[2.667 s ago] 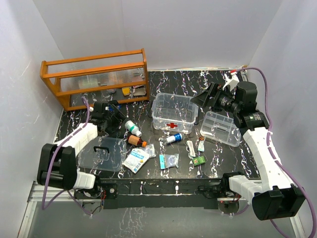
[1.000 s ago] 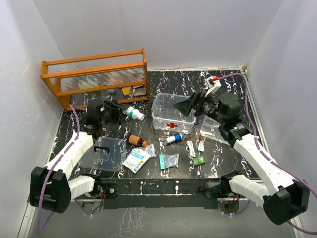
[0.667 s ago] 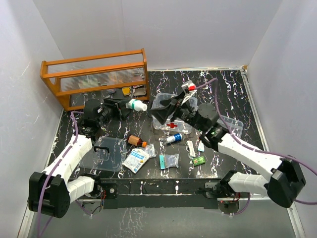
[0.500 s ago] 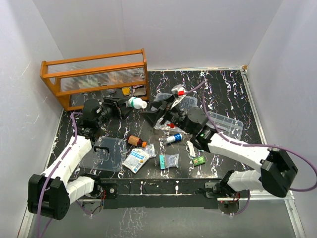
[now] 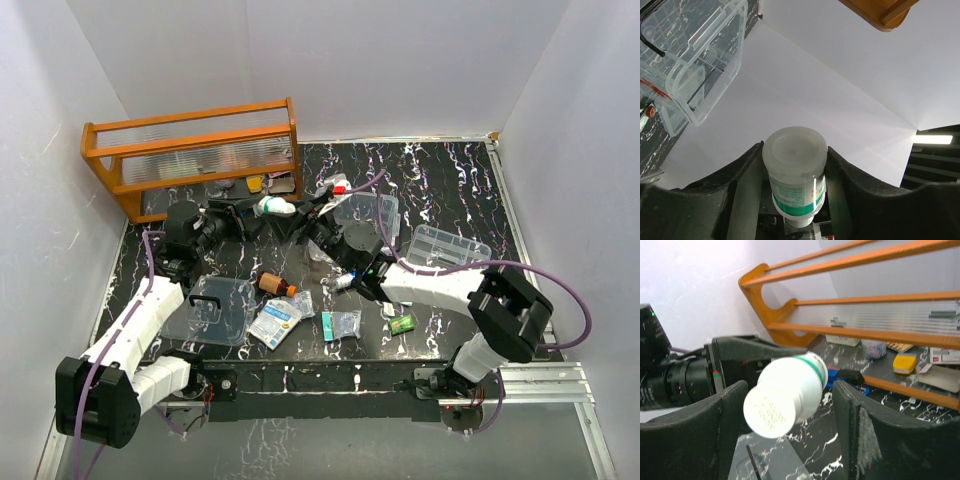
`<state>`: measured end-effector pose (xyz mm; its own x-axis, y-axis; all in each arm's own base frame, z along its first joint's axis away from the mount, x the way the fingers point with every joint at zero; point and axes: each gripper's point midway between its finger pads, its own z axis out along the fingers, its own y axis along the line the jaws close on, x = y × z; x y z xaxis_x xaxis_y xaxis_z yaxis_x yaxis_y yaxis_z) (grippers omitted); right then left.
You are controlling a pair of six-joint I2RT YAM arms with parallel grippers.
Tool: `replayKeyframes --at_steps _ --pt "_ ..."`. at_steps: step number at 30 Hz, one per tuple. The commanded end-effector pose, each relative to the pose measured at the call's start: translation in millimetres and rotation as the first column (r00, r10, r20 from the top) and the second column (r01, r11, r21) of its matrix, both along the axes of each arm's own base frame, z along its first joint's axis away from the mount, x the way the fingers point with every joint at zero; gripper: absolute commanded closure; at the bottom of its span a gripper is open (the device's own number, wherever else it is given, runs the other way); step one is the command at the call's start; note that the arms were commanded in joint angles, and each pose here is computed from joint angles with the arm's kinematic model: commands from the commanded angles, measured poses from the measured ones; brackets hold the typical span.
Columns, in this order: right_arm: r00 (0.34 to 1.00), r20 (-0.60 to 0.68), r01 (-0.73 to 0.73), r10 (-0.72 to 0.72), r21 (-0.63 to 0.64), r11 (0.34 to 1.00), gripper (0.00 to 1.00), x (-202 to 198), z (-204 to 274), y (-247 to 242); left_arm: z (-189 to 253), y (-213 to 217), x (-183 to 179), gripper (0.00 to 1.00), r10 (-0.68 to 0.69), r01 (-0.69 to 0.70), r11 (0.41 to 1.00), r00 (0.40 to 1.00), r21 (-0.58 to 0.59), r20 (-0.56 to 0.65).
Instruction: Organize the medicine kit
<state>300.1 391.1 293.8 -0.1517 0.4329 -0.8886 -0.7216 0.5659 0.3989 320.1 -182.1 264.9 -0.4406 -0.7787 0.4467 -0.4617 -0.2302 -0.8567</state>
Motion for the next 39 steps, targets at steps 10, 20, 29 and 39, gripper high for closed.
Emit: replayKeyframes --at_steps 10,20,29,39 --pt "0.996 0.077 0.022 -0.033 0.143 0.99 0.7 10.5 63.6 8.3 28.5 -2.3 -12.4 0.66 -0.039 0.041 0.998 0.997 -0.037 0.06" --pt "0.991 -0.133 -0.029 0.032 0.028 0.999 0.91 14.0 53.5 19.7 22.6 6.7 -24.8 0.26 -0.056 0.035 0.983 0.992 0.178 0.116" --pt "0.887 -0.447 -0.126 0.115 0.005 0.992 0.93 31.1 4.2 -25.8 7.2 23.2 -37.1 0.07 -0.282 0.002 0.774 0.896 0.633 0.342" --pt "0.755 -0.609 -0.294 0.242 0.014 0.956 0.93 17.0 -16.7 -50.9 -28.8 -14.8 -59.3 0.09 -0.847 0.084 0.434 0.378 0.897 0.375"
